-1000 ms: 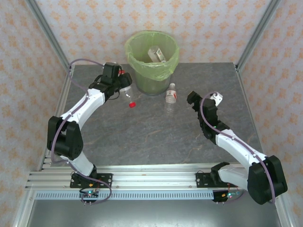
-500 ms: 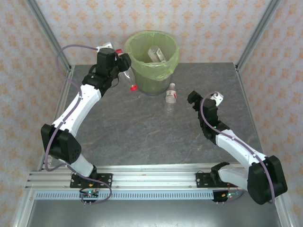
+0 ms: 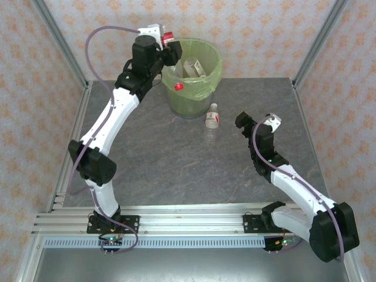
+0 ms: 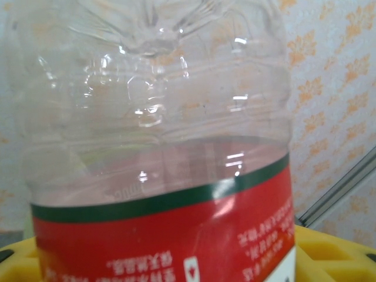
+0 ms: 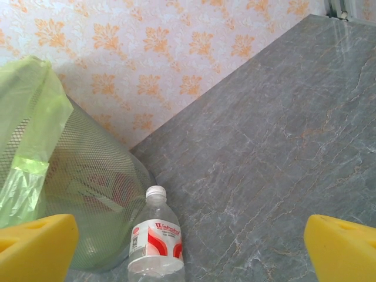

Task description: Put the plastic bottles in the bin

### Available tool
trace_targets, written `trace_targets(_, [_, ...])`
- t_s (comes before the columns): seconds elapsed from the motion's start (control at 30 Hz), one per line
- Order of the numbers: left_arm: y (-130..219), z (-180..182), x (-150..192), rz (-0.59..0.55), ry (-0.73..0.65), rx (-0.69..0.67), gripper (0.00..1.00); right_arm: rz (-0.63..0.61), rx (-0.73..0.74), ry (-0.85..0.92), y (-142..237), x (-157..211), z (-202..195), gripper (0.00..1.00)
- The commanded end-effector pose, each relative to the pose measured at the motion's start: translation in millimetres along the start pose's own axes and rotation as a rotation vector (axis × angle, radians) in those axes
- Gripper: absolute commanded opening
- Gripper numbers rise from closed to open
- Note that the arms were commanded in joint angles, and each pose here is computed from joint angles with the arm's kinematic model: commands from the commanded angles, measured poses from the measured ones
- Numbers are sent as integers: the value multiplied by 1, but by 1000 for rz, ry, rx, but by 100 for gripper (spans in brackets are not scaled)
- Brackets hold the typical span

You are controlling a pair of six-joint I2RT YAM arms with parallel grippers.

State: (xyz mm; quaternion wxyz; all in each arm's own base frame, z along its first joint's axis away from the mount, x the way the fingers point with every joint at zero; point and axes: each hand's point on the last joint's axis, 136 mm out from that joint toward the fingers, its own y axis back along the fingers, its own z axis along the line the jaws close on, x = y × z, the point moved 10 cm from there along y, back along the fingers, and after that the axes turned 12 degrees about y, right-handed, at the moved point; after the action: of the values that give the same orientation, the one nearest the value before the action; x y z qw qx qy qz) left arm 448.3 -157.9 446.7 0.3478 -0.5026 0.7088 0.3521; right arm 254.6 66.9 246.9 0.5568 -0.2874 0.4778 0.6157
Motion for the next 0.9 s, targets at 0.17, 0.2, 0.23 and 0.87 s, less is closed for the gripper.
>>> trace_targets(0.17, [-36,-8,-11,-16,-217,-10,60,-22,48,1,13,3,-15,99])
trace_targets(0.2, [-38,-9,-15,-28,-230,-11,60,-24,52,0,14,4,-16,99])
trace_targets(0.23, [-40,-11,-18,-41,-236,-8,60,-22,55,1,14,5,-16,99])
trace_targets(0.87, [-88,0,-21,-275,-312,-23,61,-28,62,-2,15,2,-17,99])
